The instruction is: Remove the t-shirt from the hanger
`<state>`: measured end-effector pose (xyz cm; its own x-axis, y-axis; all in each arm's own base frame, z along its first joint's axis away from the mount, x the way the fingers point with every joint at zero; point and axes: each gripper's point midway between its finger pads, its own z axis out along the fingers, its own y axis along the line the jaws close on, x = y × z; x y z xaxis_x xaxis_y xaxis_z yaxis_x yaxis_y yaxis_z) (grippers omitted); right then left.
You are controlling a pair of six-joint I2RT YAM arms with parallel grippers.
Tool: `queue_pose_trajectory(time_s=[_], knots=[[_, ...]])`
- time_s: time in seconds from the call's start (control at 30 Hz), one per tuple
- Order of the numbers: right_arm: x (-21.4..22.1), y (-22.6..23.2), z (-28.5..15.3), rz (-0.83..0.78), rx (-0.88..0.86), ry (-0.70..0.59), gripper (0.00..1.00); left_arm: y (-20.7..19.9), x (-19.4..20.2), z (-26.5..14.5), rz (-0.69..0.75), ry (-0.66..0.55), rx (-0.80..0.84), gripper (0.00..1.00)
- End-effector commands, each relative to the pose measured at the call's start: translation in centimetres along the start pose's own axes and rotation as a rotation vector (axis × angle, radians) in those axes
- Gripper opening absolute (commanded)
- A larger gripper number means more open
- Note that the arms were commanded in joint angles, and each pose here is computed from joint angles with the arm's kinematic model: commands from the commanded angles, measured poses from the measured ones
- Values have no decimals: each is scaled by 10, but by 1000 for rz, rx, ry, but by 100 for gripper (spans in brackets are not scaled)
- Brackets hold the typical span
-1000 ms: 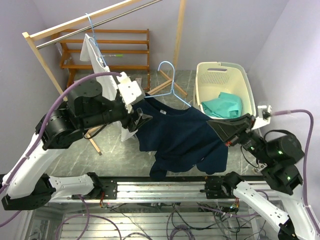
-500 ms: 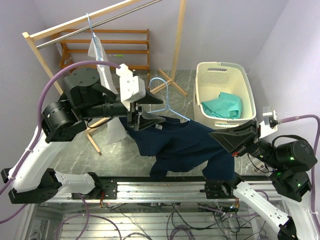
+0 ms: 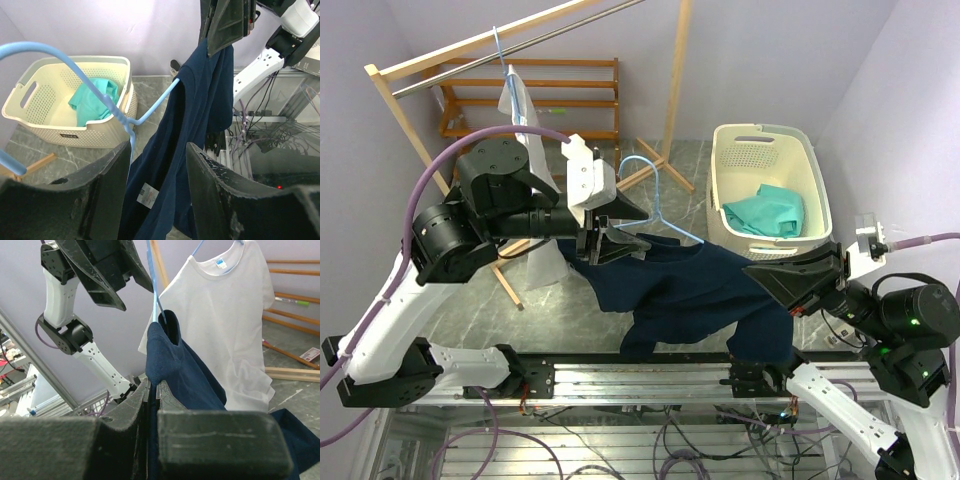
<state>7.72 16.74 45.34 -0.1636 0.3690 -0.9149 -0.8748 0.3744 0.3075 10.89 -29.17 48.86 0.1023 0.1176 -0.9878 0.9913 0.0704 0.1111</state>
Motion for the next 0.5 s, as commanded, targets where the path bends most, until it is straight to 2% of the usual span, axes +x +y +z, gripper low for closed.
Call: queue_pose_trajectory(time_s=[0.0, 0.47], knots=[[-31, 23, -8, -40, -68, -100, 0, -5, -4, -2, 0, -23, 15, 59], [-32, 37, -14, -22, -125, -116, 0, 1, -1, -2, 1, -8, -14, 57]])
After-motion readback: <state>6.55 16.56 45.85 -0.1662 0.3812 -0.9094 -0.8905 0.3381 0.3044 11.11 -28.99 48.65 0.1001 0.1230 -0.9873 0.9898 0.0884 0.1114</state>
